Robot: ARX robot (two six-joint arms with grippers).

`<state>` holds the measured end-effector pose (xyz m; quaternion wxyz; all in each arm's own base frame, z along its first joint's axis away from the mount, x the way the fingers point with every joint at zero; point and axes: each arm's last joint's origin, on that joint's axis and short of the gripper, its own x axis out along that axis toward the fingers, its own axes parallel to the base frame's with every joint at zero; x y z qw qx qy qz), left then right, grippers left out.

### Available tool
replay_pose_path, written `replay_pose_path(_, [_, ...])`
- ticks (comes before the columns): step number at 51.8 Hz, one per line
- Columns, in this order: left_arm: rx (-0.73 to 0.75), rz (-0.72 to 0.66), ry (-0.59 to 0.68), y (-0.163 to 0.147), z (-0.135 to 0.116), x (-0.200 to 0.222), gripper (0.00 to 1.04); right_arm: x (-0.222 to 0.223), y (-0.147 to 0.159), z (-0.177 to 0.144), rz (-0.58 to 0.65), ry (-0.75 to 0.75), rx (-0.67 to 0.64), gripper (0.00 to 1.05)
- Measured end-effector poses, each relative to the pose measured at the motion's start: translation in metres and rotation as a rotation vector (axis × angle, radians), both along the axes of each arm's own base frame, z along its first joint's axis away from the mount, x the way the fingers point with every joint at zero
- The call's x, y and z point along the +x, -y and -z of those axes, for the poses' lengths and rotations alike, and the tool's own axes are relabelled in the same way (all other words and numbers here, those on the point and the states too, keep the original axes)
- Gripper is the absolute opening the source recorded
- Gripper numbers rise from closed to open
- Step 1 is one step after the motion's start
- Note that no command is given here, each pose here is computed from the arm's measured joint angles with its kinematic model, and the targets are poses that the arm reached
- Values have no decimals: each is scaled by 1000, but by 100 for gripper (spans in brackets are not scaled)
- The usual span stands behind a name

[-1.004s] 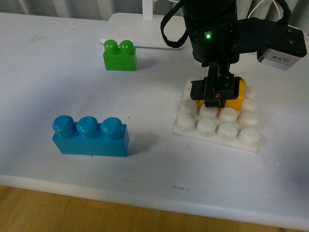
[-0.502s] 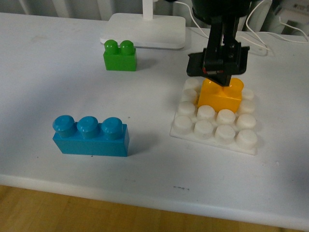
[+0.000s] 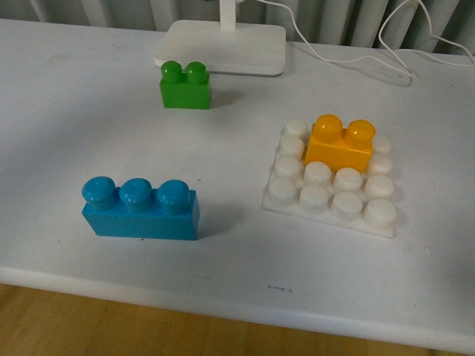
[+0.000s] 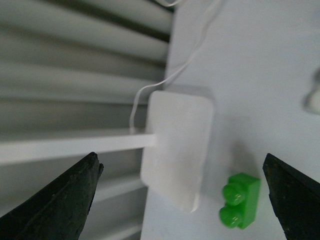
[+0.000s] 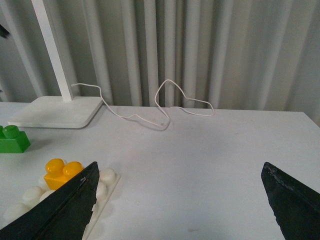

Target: Insert yellow block into base center

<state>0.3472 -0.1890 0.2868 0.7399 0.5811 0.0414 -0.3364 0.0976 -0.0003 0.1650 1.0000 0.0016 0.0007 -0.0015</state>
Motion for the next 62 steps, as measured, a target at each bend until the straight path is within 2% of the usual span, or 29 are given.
replay_pose_path(7, [-114,-116,110,-33,-4,-19,99,0,0,0,0,0,0,95])
replay_pose_path(16, [-251,-268,199,-74,3,-52,98,0,0,0,0,0,0,95])
replay_pose_path(23, [-418,-446,263,-113,18,-92,98,0,0,0,0,0,0,95])
replay_pose_path(28, [-591,-593,253,-138,36,-116,98,0,0,0,0,0,0,95])
replay_pose_path(32, [-648,-638,237,-143,40,-119,98,0,0,0,0,0,0,95])
replay_pose_path(41, [-701,-647,219,-143,41,-120,98,0,0,0,0,0,0,95])
replay_pose_path(46, [-998,-683,182,-149,48,-130,78,0,0,0,0,0,0,95])
replay_pose_path(51, [-1160,-723,124,-158,62,-144,60,0,0,0,0,0,0,95])
replay_pose_path(57, [-1228,-738,99,-166,74,-157,41,0,0,0,0,0,0,95])
replay_pose_path(62, [-1252,-733,87,-171,84,-170,17,0,0,0,0,0,0,95])
